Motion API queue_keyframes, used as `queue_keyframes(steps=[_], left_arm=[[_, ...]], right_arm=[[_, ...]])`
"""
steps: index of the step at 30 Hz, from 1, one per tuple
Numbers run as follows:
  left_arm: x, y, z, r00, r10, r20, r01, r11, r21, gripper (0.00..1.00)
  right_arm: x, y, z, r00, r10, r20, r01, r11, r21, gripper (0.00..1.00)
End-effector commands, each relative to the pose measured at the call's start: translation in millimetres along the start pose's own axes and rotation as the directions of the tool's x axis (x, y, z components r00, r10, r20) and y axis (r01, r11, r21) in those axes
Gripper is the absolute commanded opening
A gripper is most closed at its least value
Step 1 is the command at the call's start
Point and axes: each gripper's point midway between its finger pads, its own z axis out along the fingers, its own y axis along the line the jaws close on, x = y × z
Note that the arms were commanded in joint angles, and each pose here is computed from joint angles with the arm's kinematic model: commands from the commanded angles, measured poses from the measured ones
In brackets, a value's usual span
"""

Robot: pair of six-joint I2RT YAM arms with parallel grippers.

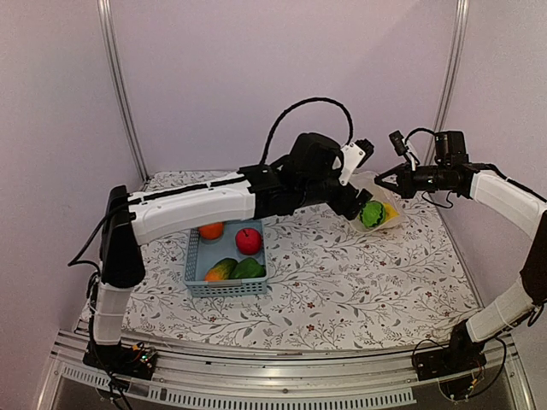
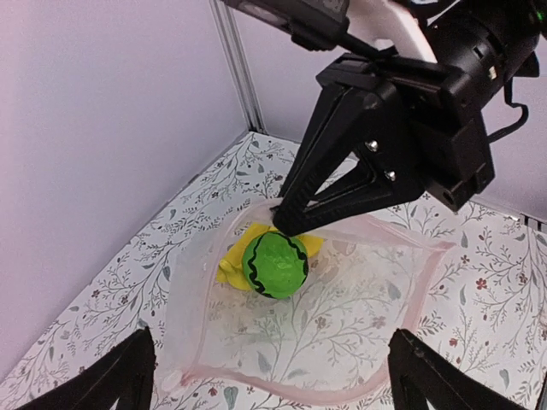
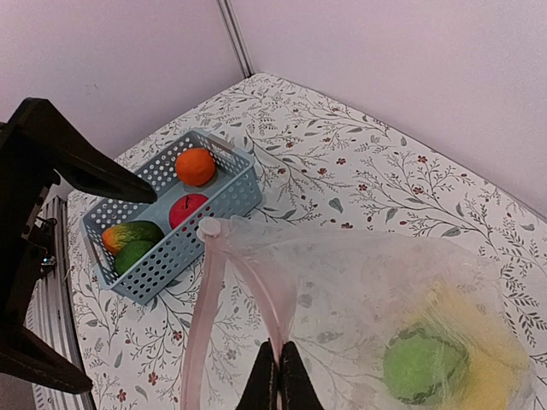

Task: Place the food in the zip-top bag and seal the zipper
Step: Place the fake fruit in the zipper food storage bag, then pick up the fake fruit from the bin.

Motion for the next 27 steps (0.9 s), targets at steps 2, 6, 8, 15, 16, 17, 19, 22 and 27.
queue_keyframes(steps=[2,6,8,15,16,17,19,22,27], left_arm=[[-47,25,-62,0.994,0.026,0.104,-0.017,0.996,-0.085,0.95],[-17,53,-85,0.998,0.060,0.010,-0.057,0.976,-0.208,0.95],[13,66,-95,0.995,0.061,-0.072,-0.078,0.964,-0.253,0.94],[113,116,-134,0.940,-0.173,-0.293,0.058,0.930,-0.363,0.94],[125,122,-139,0.923,-0.221,-0.316,0.095,0.924,-0.370,0.94],[138,127,-143,0.904,-0.260,-0.338,0.123,0.918,-0.376,0.93],[168,137,-149,0.863,-0.329,-0.383,0.171,0.905,-0.390,0.93],[208,140,-150,0.786,-0.413,-0.459,0.254,0.894,-0.370,0.92],[253,149,-151,0.715,-0.437,-0.546,0.261,0.891,-0.371,0.92]], right_arm=[[0,3,-1,1.000,-0.007,0.006,0.007,1.000,-0.004,0.00],[2,1,0,1.000,-0.007,0.000,0.007,1.000,0.000,0.00],[2,1,-1,1.000,-0.011,0.001,0.011,1.000,0.002,0.00],[1,1,-1,1.000,-0.004,0.003,0.004,1.000,0.002,0.00],[1,0,-2,1.000,-0.010,0.003,0.009,1.000,0.011,0.00],[0,-1,-3,1.000,-0.019,0.005,0.019,1.000,0.020,0.00],[0,-4,-2,1.000,-0.023,0.004,0.023,0.999,0.032,0.00],[6,-6,2,1.000,0.002,-0.010,-0.001,1.000,0.019,0.00],[10,-9,5,1.000,0.017,-0.020,-0.017,1.000,0.015,0.00]])
